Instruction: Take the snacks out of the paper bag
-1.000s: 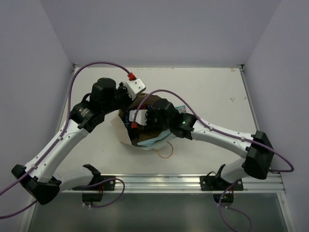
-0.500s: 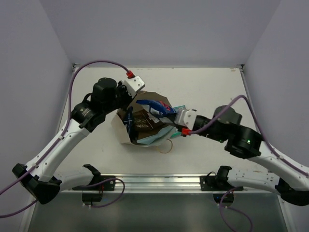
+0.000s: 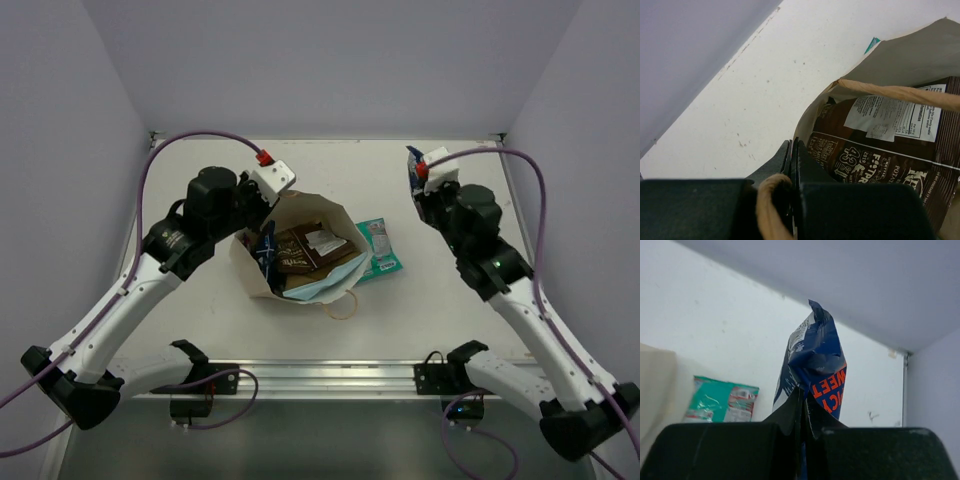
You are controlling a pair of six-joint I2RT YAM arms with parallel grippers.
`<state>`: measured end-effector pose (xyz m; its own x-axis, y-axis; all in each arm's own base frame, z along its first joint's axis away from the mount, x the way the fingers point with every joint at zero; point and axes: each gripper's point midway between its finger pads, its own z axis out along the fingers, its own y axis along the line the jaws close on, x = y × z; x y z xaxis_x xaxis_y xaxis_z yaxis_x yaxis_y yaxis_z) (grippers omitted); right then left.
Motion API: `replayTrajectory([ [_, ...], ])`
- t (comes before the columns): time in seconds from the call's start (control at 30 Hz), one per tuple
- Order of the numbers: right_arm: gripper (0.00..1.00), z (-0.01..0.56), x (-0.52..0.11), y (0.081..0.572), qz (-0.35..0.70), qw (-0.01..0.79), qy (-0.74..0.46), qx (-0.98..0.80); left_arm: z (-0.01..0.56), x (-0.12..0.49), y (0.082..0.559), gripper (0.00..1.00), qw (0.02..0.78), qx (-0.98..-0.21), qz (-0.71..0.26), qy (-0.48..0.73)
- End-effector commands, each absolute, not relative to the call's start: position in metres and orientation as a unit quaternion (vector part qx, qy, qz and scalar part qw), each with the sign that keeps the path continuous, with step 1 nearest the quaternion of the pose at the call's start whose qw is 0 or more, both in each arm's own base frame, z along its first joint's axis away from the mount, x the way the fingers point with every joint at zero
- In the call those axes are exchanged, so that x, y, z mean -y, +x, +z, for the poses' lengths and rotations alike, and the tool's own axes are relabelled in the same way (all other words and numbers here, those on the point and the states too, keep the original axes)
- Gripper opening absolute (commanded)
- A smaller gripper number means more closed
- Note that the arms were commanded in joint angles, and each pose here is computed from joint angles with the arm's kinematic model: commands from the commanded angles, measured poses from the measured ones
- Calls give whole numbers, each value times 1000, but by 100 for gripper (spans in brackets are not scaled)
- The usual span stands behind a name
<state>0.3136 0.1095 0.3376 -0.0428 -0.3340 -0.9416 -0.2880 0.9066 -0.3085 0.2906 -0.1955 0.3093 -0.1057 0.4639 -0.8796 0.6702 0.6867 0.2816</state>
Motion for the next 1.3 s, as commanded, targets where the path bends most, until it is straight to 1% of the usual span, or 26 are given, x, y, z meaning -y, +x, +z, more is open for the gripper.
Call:
replayTrajectory([
  [0.0,0,289,-84,354,-61,625,-163,-761,336,197,290,0,586,-714,-101,369],
  [0.03,0,268,-71,368,-91,602,-150,-779,336,196,290,0,585,-715,-100,370],
  [0.1,0,250,-58,384,-124,592,-134,-785,339,198,289,0,587,-711,-104,374],
  [0.13,0,226,-50,393,-156,564,-134,-800,340,198,289,0,588,-709,-104,375],
  [0.17,0,221,-49,401,-166,562,-126,-800,340,198,288,0,588,-708,-103,377],
  [0.23,0,192,-54,415,-166,530,-126,-822,339,197,288,0,587,-708,-101,379],
  [0.3,5,171,-68,417,-135,501,-132,-845,337,196,287,0,585,-710,-98,381],
  [0.33,8,167,-78,417,-107,497,-123,-853,335,195,287,0,582,-712,-97,381],
  [0.37,19,163,-94,413,-67,493,-139,-856,334,195,287,0,581,-712,-96,383],
  [0.4,27,164,-107,409,-41,495,-148,-855,333,195,287,0,579,-713,-95,383],
  [0.43,38,168,-116,404,-16,499,-139,-855,332,194,287,0,578,-714,-94,383],
  [0.47,52,184,-125,394,17,509,-143,-848,332,194,286,0,578,-714,-94,384],
  [0.53,59,210,-139,381,68,526,-126,-839,329,194,286,0,575,-716,-94,386],
  [0.57,66,240,-143,367,92,551,-124,-820,328,194,286,0,574,-716,-93,386],
  [0.67,74,294,-164,334,168,579,-121,-789,329,194,286,0,574,-716,-93,387],
  [0.73,76,340,-183,302,227,605,-132,-752,328,194,286,0,573,-717,-93,387],
  [0.8,77,366,-204,269,281,612,-155,-723,325,193,286,0,571,-719,-90,386],
  [0.9,77,389,-236,233,355,603,-178,-692,324,191,287,0,570,-722,-87,383],
  [0.97,77,398,-253,220,393,596,-180,-677,326,190,287,0,572,-723,-87,377],
  [1.0,77,399,-267,208,415,585,-193,-670,326,189,287,0,572,-725,-85,375],
  [1.1,75,393,-302,195,453,555,-210,-666,326,187,288,0,572,-730,-84,365],
  [1.23,73,376,-344,193,458,529,-214,-681,328,186,287,0,574,-733,-86,356],
  [1.27,73,364,-357,197,458,520,-217,-688,330,186,287,0,575,-732,-89,355],
])
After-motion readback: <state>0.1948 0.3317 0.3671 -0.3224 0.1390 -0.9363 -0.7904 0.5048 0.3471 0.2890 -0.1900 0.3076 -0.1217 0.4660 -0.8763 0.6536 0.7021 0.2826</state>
